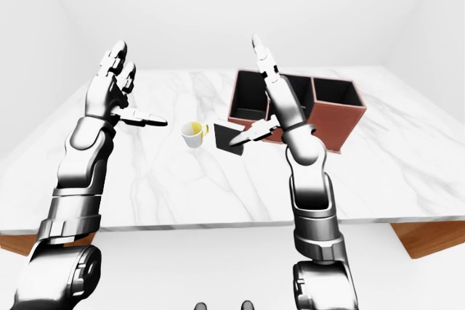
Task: Pick up the book and place it in the caddy.
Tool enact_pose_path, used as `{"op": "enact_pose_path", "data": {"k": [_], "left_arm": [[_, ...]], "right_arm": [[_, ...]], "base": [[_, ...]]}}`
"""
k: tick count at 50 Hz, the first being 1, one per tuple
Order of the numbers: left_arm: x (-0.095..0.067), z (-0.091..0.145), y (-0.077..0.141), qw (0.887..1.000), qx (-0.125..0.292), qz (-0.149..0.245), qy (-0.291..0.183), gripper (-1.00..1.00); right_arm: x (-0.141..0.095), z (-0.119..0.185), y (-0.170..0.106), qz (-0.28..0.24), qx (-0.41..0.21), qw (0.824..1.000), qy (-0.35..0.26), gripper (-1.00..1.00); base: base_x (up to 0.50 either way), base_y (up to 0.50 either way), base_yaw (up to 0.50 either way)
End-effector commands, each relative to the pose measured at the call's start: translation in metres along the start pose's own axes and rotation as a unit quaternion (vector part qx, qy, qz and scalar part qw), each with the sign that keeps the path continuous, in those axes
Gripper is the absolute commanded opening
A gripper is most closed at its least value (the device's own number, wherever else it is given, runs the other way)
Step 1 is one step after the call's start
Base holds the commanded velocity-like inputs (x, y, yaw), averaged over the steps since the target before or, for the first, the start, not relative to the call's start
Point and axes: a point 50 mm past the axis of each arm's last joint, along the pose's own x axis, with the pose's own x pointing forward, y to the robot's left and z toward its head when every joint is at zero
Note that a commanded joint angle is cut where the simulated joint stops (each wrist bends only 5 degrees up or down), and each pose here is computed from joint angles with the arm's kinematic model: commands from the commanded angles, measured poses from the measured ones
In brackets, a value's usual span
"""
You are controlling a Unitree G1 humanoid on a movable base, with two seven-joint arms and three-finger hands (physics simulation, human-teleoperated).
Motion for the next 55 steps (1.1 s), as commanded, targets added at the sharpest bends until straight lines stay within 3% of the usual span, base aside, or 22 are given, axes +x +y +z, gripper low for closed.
{"op": "enact_pose_path", "data": {"k": [1,55], "left_arm": [[0.0,-0.003,0.001,1.0,-0.003,0.001,0.007,1.0],[0.001,-0.01,0.0,1.0,-0.008,-0.001,0.022,1.0]], "right_arm": [[0.001,0.0,0.003,0.005,0.005,1.0,0.0,1.0],[-0.001,-0.007,0.011,0.016,0.009,1.0,0.016,1.0]], "base": [[0.19,0.0,0.0],[0.18,0.0,0.0]]}}
